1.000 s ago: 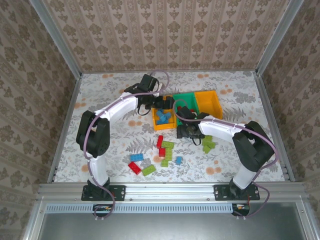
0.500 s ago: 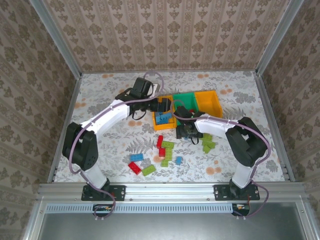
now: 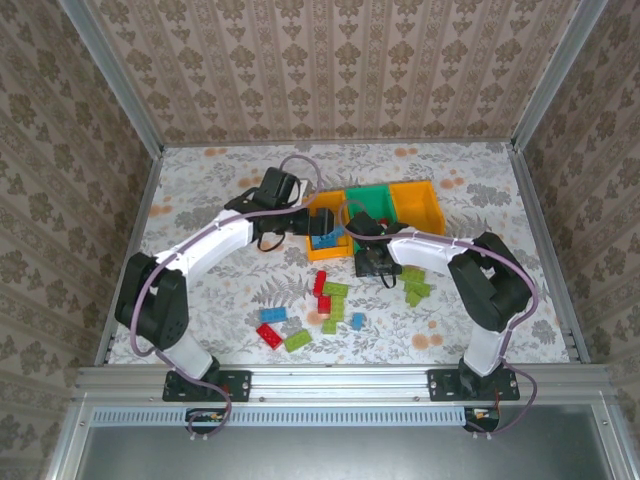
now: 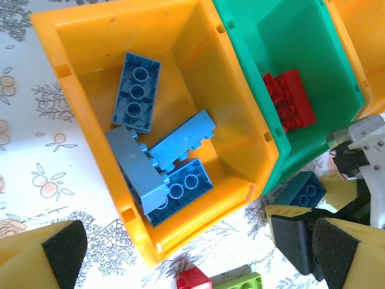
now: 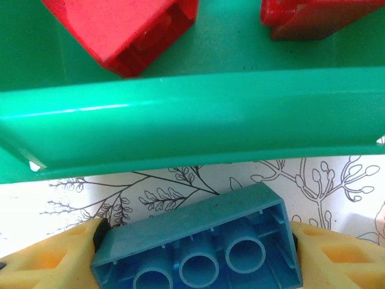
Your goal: Sort the legos into containers by color
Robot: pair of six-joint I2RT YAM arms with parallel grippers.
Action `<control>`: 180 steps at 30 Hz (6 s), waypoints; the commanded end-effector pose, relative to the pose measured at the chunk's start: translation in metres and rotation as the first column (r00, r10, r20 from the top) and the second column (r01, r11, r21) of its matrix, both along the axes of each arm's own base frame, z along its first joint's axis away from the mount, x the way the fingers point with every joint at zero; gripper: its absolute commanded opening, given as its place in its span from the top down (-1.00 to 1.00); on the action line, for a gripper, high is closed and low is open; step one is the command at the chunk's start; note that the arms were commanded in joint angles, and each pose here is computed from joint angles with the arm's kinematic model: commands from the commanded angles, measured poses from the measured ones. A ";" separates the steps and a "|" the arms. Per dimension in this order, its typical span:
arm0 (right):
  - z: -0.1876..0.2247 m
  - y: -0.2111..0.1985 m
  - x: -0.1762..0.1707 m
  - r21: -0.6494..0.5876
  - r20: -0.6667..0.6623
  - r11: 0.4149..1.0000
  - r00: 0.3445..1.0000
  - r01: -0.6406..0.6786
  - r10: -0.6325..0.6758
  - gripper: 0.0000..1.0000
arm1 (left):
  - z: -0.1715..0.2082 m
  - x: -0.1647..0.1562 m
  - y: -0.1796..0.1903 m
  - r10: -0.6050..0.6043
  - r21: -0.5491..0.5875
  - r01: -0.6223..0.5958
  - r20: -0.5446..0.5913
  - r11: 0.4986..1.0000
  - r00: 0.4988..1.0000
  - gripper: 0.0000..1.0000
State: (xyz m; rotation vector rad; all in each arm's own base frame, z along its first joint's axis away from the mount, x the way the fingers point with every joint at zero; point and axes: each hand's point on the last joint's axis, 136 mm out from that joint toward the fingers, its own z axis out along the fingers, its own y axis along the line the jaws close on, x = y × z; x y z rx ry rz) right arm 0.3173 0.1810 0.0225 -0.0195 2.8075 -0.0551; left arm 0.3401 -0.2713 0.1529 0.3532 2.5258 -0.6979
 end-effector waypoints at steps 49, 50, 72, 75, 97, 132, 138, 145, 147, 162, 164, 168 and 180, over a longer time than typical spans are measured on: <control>0.127 0.093 0.081 0.236 0.247 0.960 0.965 -0.152 0.092 -0.78 | -0.053 -0.059 0.097 0.227 0.125 -0.217 -0.072 0.968 0.971 -1.00; 0.129 0.088 0.075 0.227 0.254 0.960 0.962 -0.160 0.101 -0.77 | -0.054 -0.060 0.098 0.227 0.126 -0.217 -0.073 0.968 0.971 -1.00; 0.048 -0.080 -0.097 -0.066 -0.075 0.991 0.991 -0.114 0.109 -0.60 | -0.050 -0.056 0.088 0.186 0.076 -0.182 -0.046 0.980 0.981 -1.00; 0.042 -0.078 -0.099 -0.060 -0.109 0.991 0.988 -0.119 0.112 -0.55 | -0.051 -0.056 0.088 0.183 0.075 -0.179 -0.049 0.981 0.982 -1.00; 0.001 -0.073 -0.105 -0.136 -0.255 0.980 0.961 -0.145 0.107 -0.13 | -0.055 -0.054 0.082 0.173 0.068 -0.168 -0.066 0.983 0.983 -1.00; 0.093 -0.111 0.071 0.145 0.123 0.970 0.969 0.195 -0.213 0.49 | -0.058 -0.059 0.088 0.170 0.087 -0.165 -0.061 0.982 0.983 -1.00; 0.076 -0.119 0.097 0.088 0.084 0.972 0.970 0.219 -0.227 0.41 | -0.059 -0.061 0.085 0.151 0.077 -0.146 -0.064 0.986 0.986 -1.00; 0.067 -0.123 0.110 0.071 0.061 0.970 0.969 0.233 -0.238 0.33 | -0.061 -0.067 0.083 0.128 0.110 -0.122 -0.055 0.986 0.990 -1.00; 0.066 -0.123 0.110 0.069 0.058 0.970 0.970 0.234 -0.238 0.29 | -0.062 -0.070 0.081 0.111 0.121 -0.104 -0.055 0.987 0.992 -1.00; 0.077 -0.120 0.094 0.122 0.079 0.962 0.964 0.243 -0.254 -0.10 | -0.067 -0.097 0.031 -0.115 0.153 0.124 -0.064 0.980 0.991 -1.00; 0.081 -0.121 0.090 0.130 0.089 0.960 0.962 0.247 -0.260 -0.16 | -0.068 -0.099 0.021 -0.142 0.144 0.152 -0.079 0.978 0.987 -1.00; 0.084 -0.120 0.077 0.152 0.091 0.958 0.962 0.243 -0.259 -0.31 | -0.075 -0.101 0.008 -0.164 0.138 0.179 -0.114 0.974 0.980 -0.96; 0.083 -0.109 0.053 0.199 0.105 0.956 0.965 0.215 -0.239 -0.47 | -0.103 -0.097 -0.011 -0.158 0.174 0.202 -0.235 0.964 0.959 -0.74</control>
